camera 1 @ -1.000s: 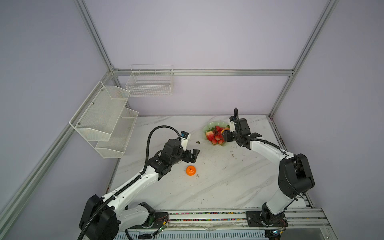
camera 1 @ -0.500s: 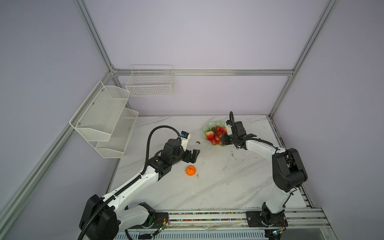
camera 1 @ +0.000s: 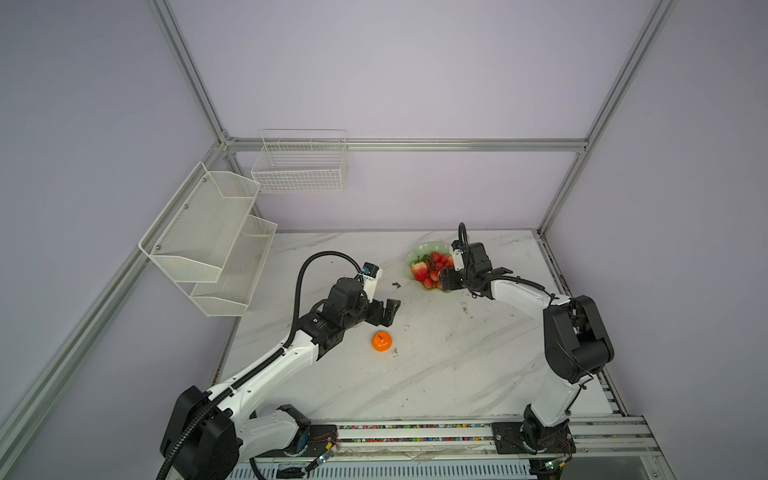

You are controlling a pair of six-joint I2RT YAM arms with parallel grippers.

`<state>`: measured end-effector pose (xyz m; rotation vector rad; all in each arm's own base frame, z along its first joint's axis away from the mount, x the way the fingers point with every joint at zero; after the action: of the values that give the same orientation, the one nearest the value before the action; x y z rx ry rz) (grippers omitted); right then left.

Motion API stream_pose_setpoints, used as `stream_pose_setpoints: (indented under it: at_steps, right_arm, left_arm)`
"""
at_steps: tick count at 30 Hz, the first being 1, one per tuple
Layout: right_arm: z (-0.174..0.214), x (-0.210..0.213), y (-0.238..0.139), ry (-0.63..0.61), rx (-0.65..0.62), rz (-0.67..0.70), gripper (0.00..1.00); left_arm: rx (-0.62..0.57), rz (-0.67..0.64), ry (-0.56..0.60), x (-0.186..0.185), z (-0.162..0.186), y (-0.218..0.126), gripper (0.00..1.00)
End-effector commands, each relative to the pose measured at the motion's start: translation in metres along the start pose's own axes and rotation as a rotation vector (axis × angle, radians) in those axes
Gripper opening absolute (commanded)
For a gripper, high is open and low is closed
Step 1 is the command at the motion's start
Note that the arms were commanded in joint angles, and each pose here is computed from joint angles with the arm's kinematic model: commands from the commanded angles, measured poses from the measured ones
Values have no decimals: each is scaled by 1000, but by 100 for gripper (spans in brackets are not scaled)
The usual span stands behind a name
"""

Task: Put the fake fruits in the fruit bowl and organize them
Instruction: 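Reach the right gripper to the orange tangerine and grasp it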

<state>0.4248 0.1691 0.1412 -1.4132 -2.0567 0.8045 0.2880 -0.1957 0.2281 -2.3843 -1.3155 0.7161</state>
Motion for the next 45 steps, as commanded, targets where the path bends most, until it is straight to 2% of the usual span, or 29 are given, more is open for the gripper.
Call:
stream_pose_setpoints:
  at_steps: [1, 7, 9, 12, 17, 19, 22, 25, 29, 33, 38, 41, 42, 44, 45]
  right_arm:
    - [-19, 0, -19, -13, -78, 21, 79]
    - [-33, 11, -54, 7, -184, -42, 80]
    - [-31, 28, -67, -8, -200, -101, 81]
    - [-17, 73, -79, -69, -187, -211, 83]
    - [25, 165, -95, -130, -146, -473, 84]
    - [42, 187, -95, -152, -127, -516, 85]
    - [69, 217, -91, -214, -104, -563, 91]
    - [85, 238, -89, -263, -106, -577, 93]
    - [102, 252, -73, -316, -64, -526, 94]
    - [111, 252, -50, -313, -31, -401, 94]
    - [119, 262, -31, -309, -12, -399, 94]
    - [126, 266, -18, -311, 23, -370, 89]
    - [127, 267, -16, -312, 29, -370, 80]
    - [127, 266, -15, -309, 30, -358, 54]
    - [126, 264, -16, -304, 23, -348, 52]
  left_arm:
    - [-16, 9, -1, 1, 2, -4, 100]
    - [6, -42, -26, 8, 10, -22, 100]
    - [28, -90, -54, 13, 12, -34, 100]
    - [75, -179, -104, 24, 13, -57, 100]
    - [193, -152, -208, 25, 16, -96, 100]
    - [215, -172, -240, 26, 18, -110, 100]
    - [190, -205, -262, 29, 18, -129, 100]
    - [157, -269, -282, 39, 19, -145, 100]
    - [133, -274, -288, 40, 20, -153, 100]
    - [128, -290, -285, 43, 21, -154, 100]
    - [130, -310, -286, 46, 22, -152, 100]
    - [125, -307, -286, 46, 20, -150, 100]
    - [121, -305, -288, 46, 20, -149, 100]
    - [109, -303, -288, 46, 19, -148, 100]
    - [104, -306, -287, 47, 19, -148, 100]
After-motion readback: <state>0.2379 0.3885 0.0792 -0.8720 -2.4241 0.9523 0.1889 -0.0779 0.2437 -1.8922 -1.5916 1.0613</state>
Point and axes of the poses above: each gripper's point midway between its finger pads, its own y axis out along the fingers, its own x axis along the line the jaws close on, z = x × y, the point moved 4 cm from there along -y, back along the fingers, and after that the axes turned 4 degrees about -y, right-handed, at the moved point
